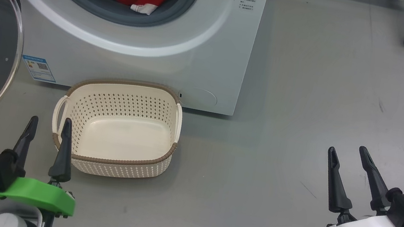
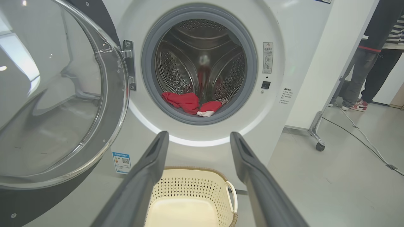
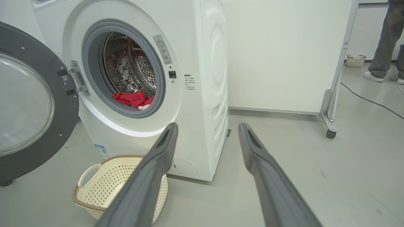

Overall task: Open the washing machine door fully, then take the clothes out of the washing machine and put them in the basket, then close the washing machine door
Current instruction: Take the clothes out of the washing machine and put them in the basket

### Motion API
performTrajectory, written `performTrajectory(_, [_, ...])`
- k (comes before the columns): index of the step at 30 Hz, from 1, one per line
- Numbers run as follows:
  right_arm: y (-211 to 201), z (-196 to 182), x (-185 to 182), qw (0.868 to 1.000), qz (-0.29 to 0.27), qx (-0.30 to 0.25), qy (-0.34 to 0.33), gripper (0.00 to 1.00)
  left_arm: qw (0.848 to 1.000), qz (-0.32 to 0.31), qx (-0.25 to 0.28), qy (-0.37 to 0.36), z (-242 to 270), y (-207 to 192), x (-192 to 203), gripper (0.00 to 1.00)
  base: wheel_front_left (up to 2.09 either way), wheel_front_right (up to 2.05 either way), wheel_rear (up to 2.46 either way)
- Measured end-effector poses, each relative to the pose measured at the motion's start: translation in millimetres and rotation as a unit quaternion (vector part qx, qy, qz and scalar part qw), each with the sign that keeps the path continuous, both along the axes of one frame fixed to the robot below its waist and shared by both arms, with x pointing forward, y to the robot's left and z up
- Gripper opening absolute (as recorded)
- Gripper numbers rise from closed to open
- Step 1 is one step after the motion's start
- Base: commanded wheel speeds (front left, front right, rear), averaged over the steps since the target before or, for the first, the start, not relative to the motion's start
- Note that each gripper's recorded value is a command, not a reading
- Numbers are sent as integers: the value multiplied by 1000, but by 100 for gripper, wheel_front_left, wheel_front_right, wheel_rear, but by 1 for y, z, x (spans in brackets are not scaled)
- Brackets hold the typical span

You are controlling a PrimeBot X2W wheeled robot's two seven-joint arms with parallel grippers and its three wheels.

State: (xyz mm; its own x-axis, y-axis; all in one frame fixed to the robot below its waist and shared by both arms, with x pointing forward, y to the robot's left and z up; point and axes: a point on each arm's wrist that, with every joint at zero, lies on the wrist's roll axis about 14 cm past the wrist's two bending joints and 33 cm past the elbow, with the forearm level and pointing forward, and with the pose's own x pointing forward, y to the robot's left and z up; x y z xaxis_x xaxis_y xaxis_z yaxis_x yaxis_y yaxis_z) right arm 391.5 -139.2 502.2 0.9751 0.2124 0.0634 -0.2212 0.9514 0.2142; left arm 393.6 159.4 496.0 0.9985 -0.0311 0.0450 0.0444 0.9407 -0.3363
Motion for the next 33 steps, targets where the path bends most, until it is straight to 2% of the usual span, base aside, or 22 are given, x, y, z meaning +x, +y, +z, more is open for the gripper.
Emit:
performTrajectory(21, [1,-1,2,1000,0,2,1,100,1000,9,5,-12,7,4,0,100,1,-1,0])
performTrajectory(33, [1,-3,4,1000,-1,4,4,100,1000,2,4,-13,7,1,0,100,40,-40,0])
